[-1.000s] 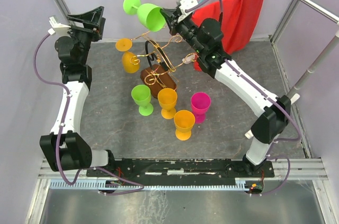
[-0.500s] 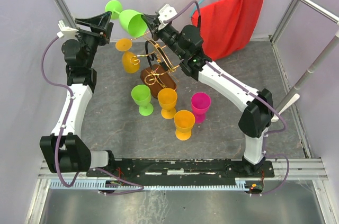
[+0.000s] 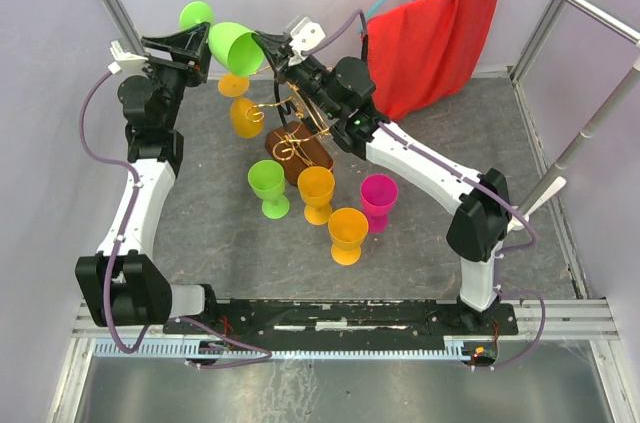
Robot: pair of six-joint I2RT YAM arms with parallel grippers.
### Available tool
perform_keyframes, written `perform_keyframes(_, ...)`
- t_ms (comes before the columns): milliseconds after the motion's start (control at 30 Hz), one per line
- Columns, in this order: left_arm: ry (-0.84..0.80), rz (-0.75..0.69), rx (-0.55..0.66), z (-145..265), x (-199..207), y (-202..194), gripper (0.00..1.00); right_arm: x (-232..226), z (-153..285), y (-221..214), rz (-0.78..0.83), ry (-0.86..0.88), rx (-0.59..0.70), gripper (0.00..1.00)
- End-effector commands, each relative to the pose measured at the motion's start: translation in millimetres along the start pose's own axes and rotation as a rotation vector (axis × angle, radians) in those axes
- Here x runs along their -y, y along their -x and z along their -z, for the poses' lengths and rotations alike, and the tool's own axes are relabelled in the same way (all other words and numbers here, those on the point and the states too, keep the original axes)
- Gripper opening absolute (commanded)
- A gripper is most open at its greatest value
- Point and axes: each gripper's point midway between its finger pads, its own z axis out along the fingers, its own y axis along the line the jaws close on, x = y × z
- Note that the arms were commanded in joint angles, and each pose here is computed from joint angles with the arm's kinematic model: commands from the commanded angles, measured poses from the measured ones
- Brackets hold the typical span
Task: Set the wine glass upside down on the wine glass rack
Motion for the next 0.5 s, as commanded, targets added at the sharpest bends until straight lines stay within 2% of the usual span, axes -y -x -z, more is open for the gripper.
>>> perform_keyframes(0, -0.061, 0.023, 0.030, 4, 21, 5, 0.73, -4, -3, 27, -0.010, 0.003, 0.099, 0.01)
perform_keyframes(300, -0.080, 0.054, 0.056, 1, 24, 11, 0.68, -19, 1, 9, 0.003, 0.034, 0.061, 0.01)
perform_keyframes(467, -0.089, 0.055, 0.050, -1, 26, 10, 0.62, -18, 1, 3, 0.005, 0.017, 0.047, 0.01)
